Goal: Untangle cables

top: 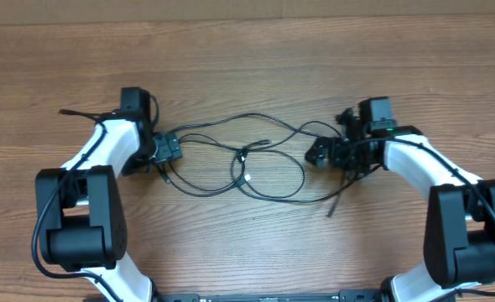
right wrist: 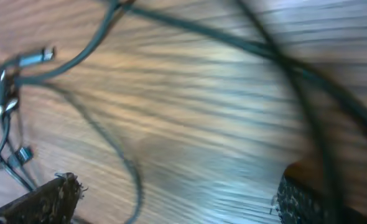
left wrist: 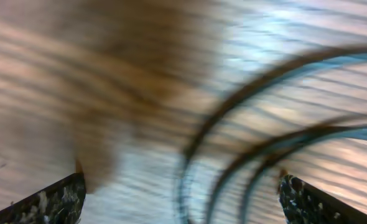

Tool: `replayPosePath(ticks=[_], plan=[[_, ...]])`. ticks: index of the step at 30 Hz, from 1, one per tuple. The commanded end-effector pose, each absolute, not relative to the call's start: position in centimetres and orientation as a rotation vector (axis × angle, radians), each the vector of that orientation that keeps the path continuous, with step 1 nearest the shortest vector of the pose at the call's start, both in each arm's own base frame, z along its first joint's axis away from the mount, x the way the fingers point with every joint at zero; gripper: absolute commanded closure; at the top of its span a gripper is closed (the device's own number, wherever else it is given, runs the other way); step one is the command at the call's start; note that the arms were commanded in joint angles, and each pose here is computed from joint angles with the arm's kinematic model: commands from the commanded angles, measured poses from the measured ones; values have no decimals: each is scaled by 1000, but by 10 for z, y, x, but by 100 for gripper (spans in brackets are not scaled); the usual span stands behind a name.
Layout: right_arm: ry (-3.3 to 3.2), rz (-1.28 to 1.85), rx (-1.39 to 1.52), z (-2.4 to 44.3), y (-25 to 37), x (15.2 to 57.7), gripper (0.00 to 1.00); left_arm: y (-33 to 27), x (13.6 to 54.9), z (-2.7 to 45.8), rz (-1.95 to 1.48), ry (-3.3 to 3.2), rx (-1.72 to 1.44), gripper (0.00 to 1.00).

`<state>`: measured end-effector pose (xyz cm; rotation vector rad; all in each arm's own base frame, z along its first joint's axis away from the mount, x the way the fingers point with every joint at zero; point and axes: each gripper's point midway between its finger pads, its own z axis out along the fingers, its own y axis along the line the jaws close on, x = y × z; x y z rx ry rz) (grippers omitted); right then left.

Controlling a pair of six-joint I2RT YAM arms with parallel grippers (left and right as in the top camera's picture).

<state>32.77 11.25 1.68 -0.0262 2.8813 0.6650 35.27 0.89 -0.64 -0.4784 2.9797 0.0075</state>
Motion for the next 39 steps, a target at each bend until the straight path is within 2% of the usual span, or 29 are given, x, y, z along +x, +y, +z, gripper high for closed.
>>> replayPosePath(ticks=[1,7,13,19,23,28,33,35,37,38,39], plan=[[3031,558,-95,-20,119,292,2,-42,314,-53,-268,3172,-368,1],[3092,172,-70,-30,114,278,2,-44,314,-53,-264,3172,-352,1],[3086,-62,-138,-32,118,263,2,-44,314,-53,-257,3172,-351,0],[3000,-364,-75,-26,85,273,0,-40,314,-54,-223,3172,-352,1],[3057,-162,-93,-19,111,275,0,-40,315,-54,-224,3171,-352,0],[3105,233,-228,14,166,283,23,-40,315,-54,-223,3171,-351,0],[3068,522,-326,48,205,290,36,-40,315,-54,-225,3171,-352,2],[3047,631,-376,54,220,287,39,-42,314,-54,-238,3172,-351,14],[3041,665,-392,55,226,285,45,-42,314,-53,-243,3172,-351,61],[3042,664,-403,54,227,283,48,-42,314,-53,-244,3172,-351,77],[3046,663,-412,52,228,280,48,-44,314,-53,-259,3172,-351,85]])
